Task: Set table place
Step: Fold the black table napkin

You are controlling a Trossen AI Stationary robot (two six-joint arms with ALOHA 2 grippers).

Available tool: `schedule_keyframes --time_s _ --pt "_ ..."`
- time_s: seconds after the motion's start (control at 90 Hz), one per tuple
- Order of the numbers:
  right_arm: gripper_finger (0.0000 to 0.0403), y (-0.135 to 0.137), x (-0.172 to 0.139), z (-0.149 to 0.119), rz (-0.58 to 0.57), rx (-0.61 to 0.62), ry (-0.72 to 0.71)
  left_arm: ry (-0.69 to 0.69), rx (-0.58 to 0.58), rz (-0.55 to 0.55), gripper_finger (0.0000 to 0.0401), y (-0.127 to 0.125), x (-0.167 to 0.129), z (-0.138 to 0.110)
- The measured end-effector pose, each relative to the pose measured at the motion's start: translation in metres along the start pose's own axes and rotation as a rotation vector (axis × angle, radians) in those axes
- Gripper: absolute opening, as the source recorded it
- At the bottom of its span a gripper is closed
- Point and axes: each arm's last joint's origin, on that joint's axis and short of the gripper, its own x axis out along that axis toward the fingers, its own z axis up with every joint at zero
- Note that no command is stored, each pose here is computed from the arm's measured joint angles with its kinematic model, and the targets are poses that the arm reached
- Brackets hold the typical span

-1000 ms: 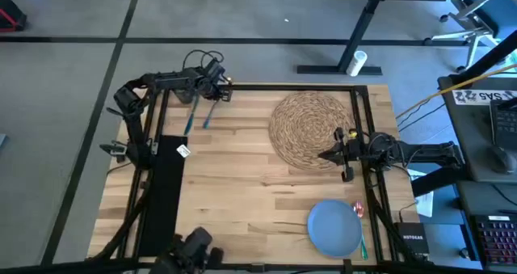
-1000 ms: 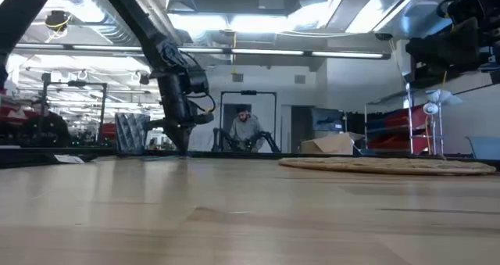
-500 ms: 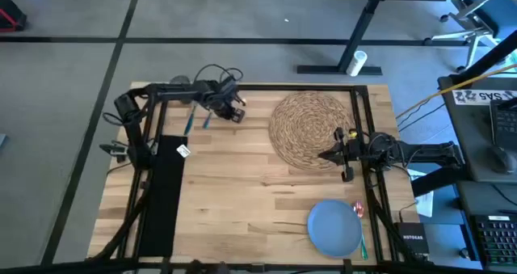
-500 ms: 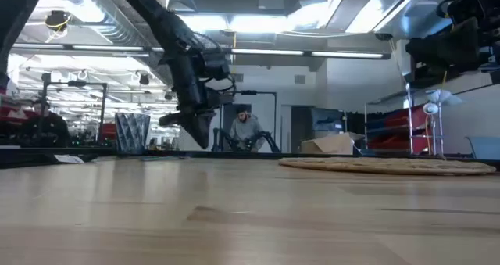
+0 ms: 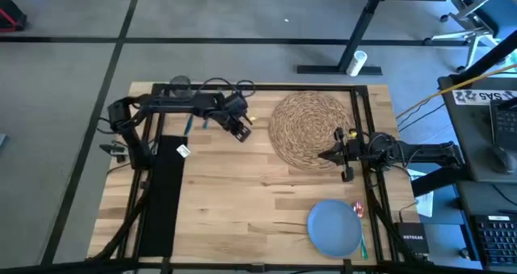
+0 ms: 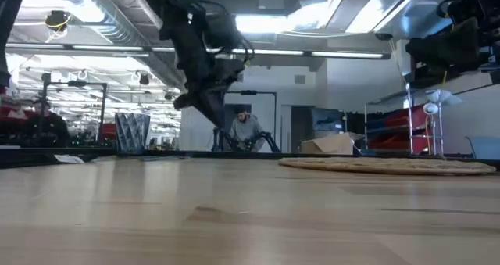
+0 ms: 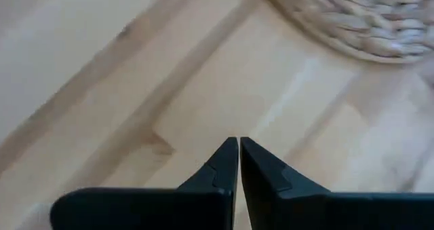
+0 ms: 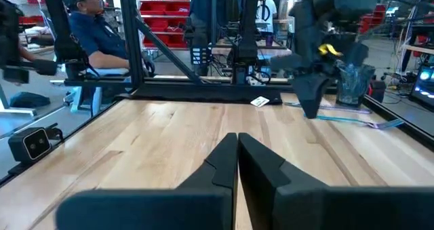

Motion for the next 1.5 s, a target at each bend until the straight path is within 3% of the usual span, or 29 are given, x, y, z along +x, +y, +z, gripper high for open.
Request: schedule_keyframes --time_s 0.211,0.411,0.678,0.867,1.167,1.333,1.5 --pt "0.0001 -0.002 0.000 0.006 -0.052 -0.006 -0.063 -0.120 0.042 -0.120 0.0000 -0.037 -0.022 -0.005" --pt "0.0001 -0.002 -0.003 0.023 -0.057 0.025 -0.238 -0.263 0.047 -0.288 0.0000 -0.076 -0.039 -0.009" --pt "0.0001 -0.005 -0.013 0.048 -0.159 0.249 -0.545 -0.452 0.063 -0.513 0.0000 -0.114 -0.055 -0.009" --pt "0.0001 -0.006 -0.021 0.058 -0.185 0.300 -0.684 -0.548 0.130 -0.615 0.0000 -0.131 -0.073 -0.014" --pt "0.0001 -0.004 -0.019 0.057 -0.096 0.362 -0.667 -0.525 0.224 -0.640 0.0000 -0.150 -0.098 -0.043" --pt "0.0001 -0.004 -0.017 0.058 -0.081 0.356 -0.599 -0.498 0.278 -0.547 0.0000 -0.151 -0.111 -0.061" --pt "0.0001 -0.004 -0.013 0.081 -0.122 0.312 -0.426 -0.430 0.292 -0.462 0.0000 -0.142 -0.125 -0.077"
